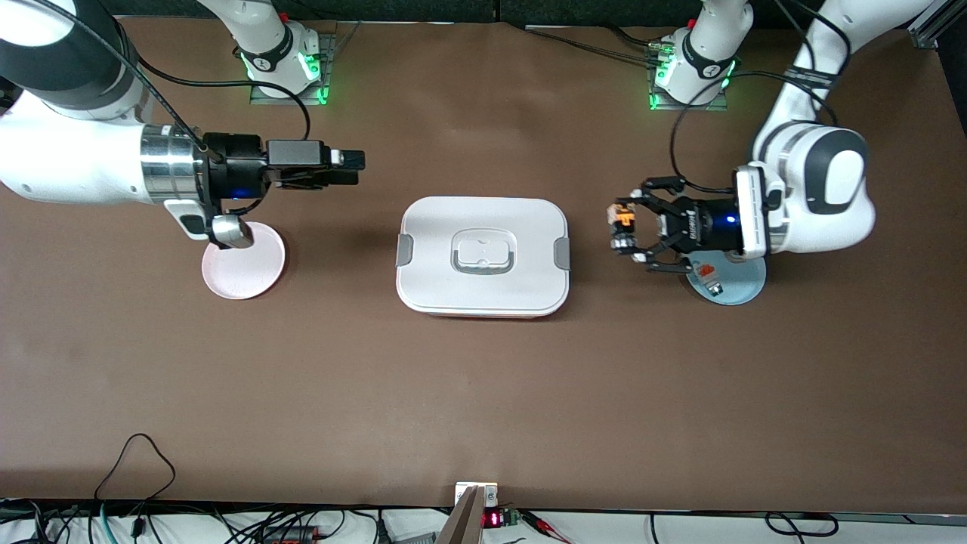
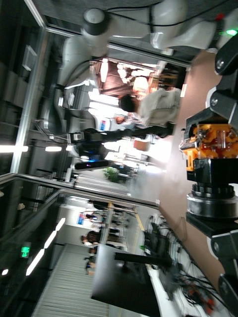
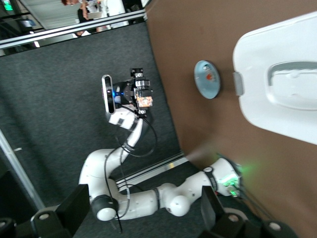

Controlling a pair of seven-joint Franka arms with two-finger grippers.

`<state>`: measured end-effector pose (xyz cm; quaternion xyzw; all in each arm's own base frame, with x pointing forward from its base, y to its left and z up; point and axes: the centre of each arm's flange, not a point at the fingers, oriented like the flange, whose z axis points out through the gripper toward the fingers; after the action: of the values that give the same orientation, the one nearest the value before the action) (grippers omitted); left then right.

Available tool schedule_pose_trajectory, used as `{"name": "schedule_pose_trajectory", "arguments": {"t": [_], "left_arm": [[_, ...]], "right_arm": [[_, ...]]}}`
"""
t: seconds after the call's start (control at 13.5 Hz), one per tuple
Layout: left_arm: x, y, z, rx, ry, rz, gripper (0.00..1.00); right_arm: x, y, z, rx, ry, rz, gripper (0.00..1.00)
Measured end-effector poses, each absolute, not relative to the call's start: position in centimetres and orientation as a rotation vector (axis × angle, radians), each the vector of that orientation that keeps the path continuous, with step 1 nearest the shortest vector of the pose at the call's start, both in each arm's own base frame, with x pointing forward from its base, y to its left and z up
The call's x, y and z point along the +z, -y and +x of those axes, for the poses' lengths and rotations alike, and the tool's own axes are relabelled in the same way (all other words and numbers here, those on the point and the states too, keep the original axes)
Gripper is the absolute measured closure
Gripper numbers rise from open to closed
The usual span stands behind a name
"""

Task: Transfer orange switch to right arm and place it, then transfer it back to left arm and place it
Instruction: 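Carry the switch over the box while the right gripper reaches toward it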

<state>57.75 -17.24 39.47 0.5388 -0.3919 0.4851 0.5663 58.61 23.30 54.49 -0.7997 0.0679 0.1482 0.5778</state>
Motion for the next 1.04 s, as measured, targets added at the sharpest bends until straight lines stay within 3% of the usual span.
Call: {"name": "schedule_pose_trajectory", "arguments": {"t": [0.52,1.04], "left_arm": [[44.2,28.8,55.6,1.194,0.679,1.049,0.27],[44.5,30.3,55.6,1.224,0.635,1.033,0.27]], "right_arm": [[52.0,-29.6,58.2,0.339,-0.211,-1.837,0.00],[52.9,-32.3,57.6,0.340,-0.271,-1.768,0.00]]}}
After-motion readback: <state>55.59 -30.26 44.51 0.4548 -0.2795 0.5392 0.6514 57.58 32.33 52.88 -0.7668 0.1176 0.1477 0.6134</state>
